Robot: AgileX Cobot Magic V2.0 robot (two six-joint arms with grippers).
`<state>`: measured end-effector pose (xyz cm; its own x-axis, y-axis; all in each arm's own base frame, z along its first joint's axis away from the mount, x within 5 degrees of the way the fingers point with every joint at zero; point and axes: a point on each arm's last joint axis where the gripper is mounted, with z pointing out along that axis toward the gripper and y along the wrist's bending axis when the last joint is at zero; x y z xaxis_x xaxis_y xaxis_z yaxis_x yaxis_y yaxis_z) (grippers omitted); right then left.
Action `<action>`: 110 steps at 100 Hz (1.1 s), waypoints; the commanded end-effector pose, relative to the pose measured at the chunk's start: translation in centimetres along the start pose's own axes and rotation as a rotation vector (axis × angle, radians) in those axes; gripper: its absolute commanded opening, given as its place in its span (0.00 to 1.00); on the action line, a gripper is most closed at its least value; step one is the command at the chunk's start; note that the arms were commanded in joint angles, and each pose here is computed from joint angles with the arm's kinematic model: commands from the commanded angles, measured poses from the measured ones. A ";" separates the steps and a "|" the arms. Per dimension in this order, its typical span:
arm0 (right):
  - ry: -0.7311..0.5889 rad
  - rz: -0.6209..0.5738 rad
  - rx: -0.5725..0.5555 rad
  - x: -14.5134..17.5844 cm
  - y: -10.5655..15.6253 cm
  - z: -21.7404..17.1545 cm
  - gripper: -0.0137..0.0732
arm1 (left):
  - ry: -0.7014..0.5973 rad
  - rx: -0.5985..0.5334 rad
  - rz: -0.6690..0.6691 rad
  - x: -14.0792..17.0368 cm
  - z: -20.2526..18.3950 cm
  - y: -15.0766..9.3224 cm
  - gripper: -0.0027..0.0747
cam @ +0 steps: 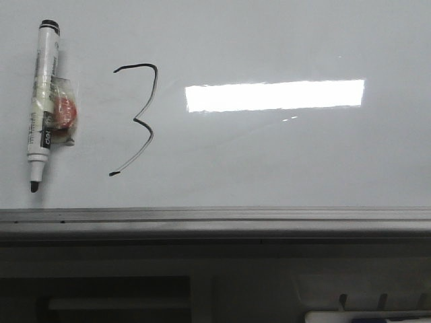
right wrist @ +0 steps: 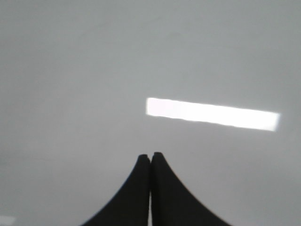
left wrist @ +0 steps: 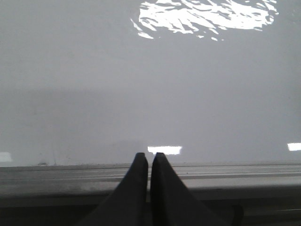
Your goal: Write number 3 on whiteboard
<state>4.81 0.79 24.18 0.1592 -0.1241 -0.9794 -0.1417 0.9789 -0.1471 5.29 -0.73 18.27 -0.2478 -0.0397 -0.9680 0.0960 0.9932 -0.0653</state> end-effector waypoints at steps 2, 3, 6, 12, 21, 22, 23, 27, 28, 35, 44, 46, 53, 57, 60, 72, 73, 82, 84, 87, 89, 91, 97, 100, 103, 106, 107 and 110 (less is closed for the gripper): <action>-0.067 -0.032 0.134 -1.0 -0.7 -0.1 0.10 | -0.056 -0.002 -0.003 -0.2 -0.1 0.0 0.01; -0.063 -0.035 0.150 -0.9 -0.8 -0.1 0.10 | -0.056 -0.002 -0.003 -0.2 -0.1 0.0 0.01; -0.056 -0.040 0.181 -0.6 -0.9 -0.2 0.10 | -0.056 -0.002 -0.003 -0.2 -0.1 0.0 0.01; -0.023 -0.046 0.239 0.4 -1.1 -0.2 0.10 | -0.056 -0.002 -0.003 -0.2 -0.1 0.0 0.01; 0.042 -0.028 0.285 2.4 -1.2 -0.1 0.10 | -0.056 -0.002 -0.003 -0.2 -0.1 0.0 0.01; 0.046 -0.025 0.287 2.5 -1.2 -0.1 0.10 | -0.056 -0.002 -0.003 -0.2 -0.1 0.0 0.01; 0.051 -0.025 0.288 2.7 -1.2 -0.1 0.10 | -0.056 -0.002 -0.003 -0.2 -0.1 0.0 0.01; 0.075 -0.022 0.290 3.5 -1.1 -0.1 0.10 | -0.056 -0.002 -0.003 -0.2 -0.1 0.0 0.01; 0.079 -0.022 0.289 3.6 -1.1 -0.1 0.10 | -0.056 -0.002 -0.003 -0.2 -0.1 0.0 0.01; 0.156 0.009 0.281 4.7 -1.0 -0.1 0.10 | -0.056 -0.002 -0.003 -0.2 -0.1 0.0 0.01; 0.230 0.020 0.273 5.4 -0.9 -0.3 0.10 | -0.056 -0.002 -0.003 -0.2 -0.1 0.0 0.01; 0.246 0.022 0.271 5.5 -0.8 -0.3 0.10 | -0.056 -0.002 -0.003 -0.2 -0.1 0.0 0.01; 0.296 0.030 0.265 6.0 -0.8 -0.4 0.10 | -0.056 -0.002 -0.003 -0.2 -0.1 0.0 0.01; 0.325 0.034 0.262 6.2 -0.7 -0.5 0.10 | -0.056 -0.002 -0.003 -0.2 -0.1 0.0 0.01; 0.355 0.039 0.258 6.5 -0.7 -0.5 0.10 | -0.056 -0.002 -0.003 -0.2 -0.1 0.0 0.01; 0.421 0.049 0.250 7.0 -0.6 -0.8 0.10 | -0.056 -0.002 -0.003 -0.2 -0.1 0.0 0.01; 0.421 0.049 0.250 7.0 -0.6 -0.8 0.10 | -0.056 -0.002 -0.003 -0.2 -0.1 0.0 0.01; 0.421 0.049 0.250 7.0 -0.6 -0.8 0.10 | -0.056 -0.002 -0.003 -0.2 -0.1 0.0 0.01; 0.421 0.049 0.250 7.0 -0.6 -0.8 0.10 | -0.056 -0.002 -0.003 -0.2 -0.1 0.0 0.01; 0.421 0.049 0.250 7.0 -0.6 -0.8 0.10 | -0.056 -0.002 -0.003 -0.2 -0.1 0.0 0.01; 0.421 0.049 0.250 7.0 -0.6 -0.8 0.10 | -0.056 -0.002 -0.003 -0.2 -0.1 0.0 0.01; 0.421 0.049 0.250 7.0 -0.6 -0.8 0.10 | -0.056 -0.002 -0.003 -0.2 -0.1 0.0 0.01; 0.419 0.048 0.251 7.0 -0.6 -0.7 0.10 | -0.056 -0.002 -0.003 -0.2 -0.1 0.0 0.01; 0.419 0.048 0.251 7.0 -0.6 -0.7 0.10 | -0.056 -0.002 -0.003 -0.2 -0.1 0.0 0.01; 0.419 0.048 0.251 7.0 -0.6 -0.7 0.10 | -0.056 -0.002 -0.003 -0.2 -0.1 0.0 0.01; 0.419 0.048 0.251 7.0 -0.6 -0.7 0.10 | -0.056 -0.002 -0.003 -0.2 -0.1 0.0 0.01; 0.419 0.048 0.251 7.0 -0.6 -0.7 0.10 | -0.056 -0.002 -0.003 -0.2 -0.1 0.0 0.01; 0.419 0.048 0.251 7.0 -0.6 -0.7 0.10 | -0.056 -0.002 -0.003 -0.2 -0.1 0.0 0.01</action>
<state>5.27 -0.72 18.19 -0.2464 -0.0824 -0.9657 0.1062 0.9881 -0.1114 5.29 -0.72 18.27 -0.2478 -0.0398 -0.9680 0.0953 0.9933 -0.0653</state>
